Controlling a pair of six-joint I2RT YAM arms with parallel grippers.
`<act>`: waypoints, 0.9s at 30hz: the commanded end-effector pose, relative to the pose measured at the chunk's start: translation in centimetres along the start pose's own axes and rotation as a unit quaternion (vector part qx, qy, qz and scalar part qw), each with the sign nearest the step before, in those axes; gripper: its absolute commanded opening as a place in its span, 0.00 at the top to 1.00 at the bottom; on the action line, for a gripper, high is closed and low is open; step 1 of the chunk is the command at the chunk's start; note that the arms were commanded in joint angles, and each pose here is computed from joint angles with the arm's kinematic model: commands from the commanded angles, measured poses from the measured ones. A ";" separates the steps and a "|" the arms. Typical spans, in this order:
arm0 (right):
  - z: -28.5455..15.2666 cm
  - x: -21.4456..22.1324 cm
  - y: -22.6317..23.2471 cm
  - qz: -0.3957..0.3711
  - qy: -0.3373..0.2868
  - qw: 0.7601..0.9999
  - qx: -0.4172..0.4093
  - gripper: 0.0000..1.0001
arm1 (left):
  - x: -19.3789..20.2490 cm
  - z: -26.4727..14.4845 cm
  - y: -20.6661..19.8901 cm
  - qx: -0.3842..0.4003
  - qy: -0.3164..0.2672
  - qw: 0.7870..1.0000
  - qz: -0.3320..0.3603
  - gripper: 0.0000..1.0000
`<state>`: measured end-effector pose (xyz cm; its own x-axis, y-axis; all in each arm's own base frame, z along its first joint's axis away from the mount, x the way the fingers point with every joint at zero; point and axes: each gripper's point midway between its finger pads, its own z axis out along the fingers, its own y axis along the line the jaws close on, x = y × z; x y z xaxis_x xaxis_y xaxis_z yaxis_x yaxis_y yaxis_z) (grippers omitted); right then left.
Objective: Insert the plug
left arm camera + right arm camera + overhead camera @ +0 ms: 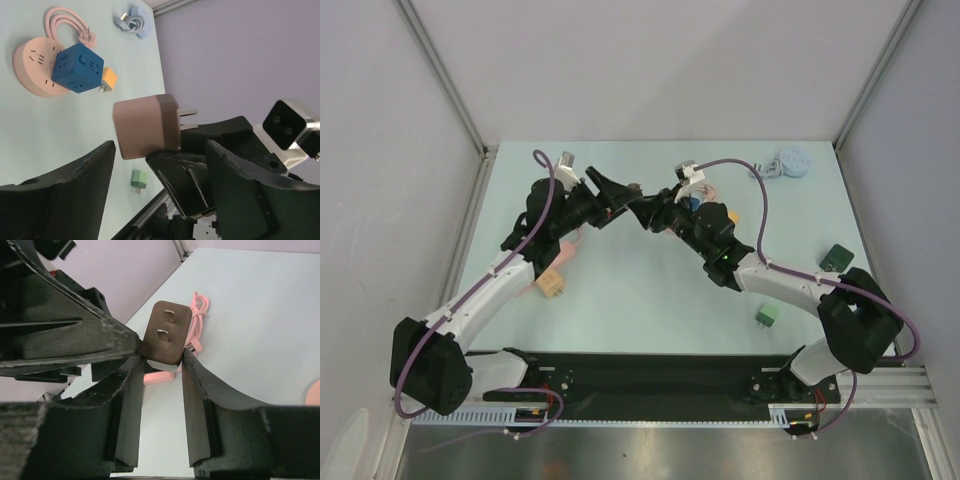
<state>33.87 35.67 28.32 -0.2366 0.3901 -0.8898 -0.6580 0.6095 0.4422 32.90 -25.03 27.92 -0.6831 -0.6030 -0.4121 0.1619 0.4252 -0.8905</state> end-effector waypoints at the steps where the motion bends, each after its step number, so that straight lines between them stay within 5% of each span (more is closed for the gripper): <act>1: -0.6 -2.6 1.2 -0.004 -0.042 0.999 -0.026 1.00 | -0.7 -1.6 -3.7 0.053 -0.007 0.997 0.047 0.21; 8: -2.5 -4.3 0.4 0.062 -0.055 0.995 -0.055 1.00 | -0.5 -2.7 -5.4 0.092 0.006 0.989 0.119 0.21; 12: -5.1 -6.0 1.8 0.110 -0.063 0.982 -0.137 1.00 | 0.2 -4.0 -6.7 0.164 0.038 0.973 0.159 0.30; 17: -7.9 -7.8 3.5 0.155 -0.067 0.962 -0.213 1.00 | 1.1 -5.7 -8.2 0.239 0.051 0.951 0.189 0.28; 27: -9.9 -11.3 6.4 0.249 -0.102 0.912 -0.309 1.00 | 1.8 -9.2 -12.6 0.399 0.012 0.904 0.156 0.31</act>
<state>27.66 29.27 36.04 -0.5230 0.6353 -0.5683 -0.7385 -0.0048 0.6742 26.04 -25.50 35.76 -0.6045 -0.4788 -0.6367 0.6891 0.0868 -0.7195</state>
